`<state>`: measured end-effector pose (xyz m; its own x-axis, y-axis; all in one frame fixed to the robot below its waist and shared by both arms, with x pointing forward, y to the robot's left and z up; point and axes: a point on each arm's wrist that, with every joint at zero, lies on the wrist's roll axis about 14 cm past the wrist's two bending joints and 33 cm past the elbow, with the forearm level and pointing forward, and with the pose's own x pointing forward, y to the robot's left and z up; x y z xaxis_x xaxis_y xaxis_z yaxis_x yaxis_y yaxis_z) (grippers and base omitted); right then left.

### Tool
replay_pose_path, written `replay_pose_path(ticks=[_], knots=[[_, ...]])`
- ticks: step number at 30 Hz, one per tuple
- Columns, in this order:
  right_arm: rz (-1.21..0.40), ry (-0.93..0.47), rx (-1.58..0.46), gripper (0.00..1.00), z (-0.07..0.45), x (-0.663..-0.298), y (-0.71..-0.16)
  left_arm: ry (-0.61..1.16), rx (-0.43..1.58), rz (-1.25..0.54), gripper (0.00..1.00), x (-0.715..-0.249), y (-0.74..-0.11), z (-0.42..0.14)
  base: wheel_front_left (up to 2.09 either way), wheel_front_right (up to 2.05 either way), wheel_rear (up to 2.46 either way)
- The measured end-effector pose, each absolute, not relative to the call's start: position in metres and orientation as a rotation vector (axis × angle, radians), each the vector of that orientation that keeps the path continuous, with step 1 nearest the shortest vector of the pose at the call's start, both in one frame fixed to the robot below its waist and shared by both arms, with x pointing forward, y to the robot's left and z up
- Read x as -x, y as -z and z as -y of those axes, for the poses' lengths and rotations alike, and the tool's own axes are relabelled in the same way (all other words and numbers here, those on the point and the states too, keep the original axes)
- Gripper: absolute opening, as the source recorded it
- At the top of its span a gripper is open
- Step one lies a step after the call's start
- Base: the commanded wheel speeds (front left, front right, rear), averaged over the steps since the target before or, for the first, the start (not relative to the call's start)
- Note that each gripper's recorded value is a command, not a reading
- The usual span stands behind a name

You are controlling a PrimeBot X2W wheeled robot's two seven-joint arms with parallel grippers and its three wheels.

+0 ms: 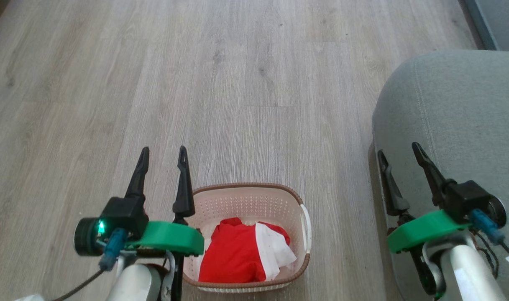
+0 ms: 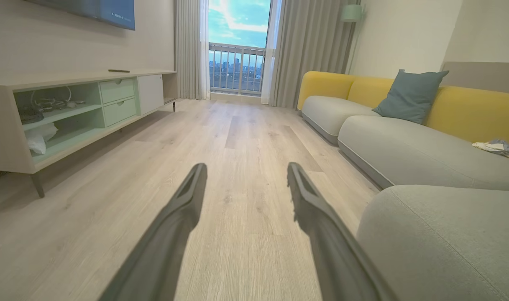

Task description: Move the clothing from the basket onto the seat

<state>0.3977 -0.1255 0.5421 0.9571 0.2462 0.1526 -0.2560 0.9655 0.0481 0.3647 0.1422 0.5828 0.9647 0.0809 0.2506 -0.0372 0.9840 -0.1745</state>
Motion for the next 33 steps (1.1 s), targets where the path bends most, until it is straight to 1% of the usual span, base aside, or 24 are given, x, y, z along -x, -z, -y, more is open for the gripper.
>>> replay_pose_path(ticks=[12, 15, 17, 23, 33], knots=[[0.156, -0.299, 0.051, 1.0, 0.113, -0.397, -0.536, -0.023, 0.078, 0.256, 1.0, -0.364, -0.57, -0.14, 0.0, 0.0, 0.0], [0.158, -0.301, 0.074, 1.0, 0.112, -0.396, -0.534, -0.007, 0.081, 0.249, 1.0, -0.363, -0.567, -0.137, 0.0, 0.0, 0.0], [0.139, -0.28, 0.048, 1.0, 0.117, -0.397, -0.529, 0.014, 0.123, 0.202, 1.0, -0.362, -0.553, -0.134, 0.0, 0.0, 0.0], [0.079, -0.227, -0.065, 1.0, 0.127, -0.397, -0.511, 0.04, 0.134, 0.14, 1.0, -0.359, -0.533, -0.13, 0.0, 0.0, 0.0], [0.063, -0.222, -0.071, 1.0, 0.128, -0.397, -0.506, 0.047, 0.134, 0.128, 1.0, -0.361, -0.529, -0.128, 0.0, 0.0, 0.0]])
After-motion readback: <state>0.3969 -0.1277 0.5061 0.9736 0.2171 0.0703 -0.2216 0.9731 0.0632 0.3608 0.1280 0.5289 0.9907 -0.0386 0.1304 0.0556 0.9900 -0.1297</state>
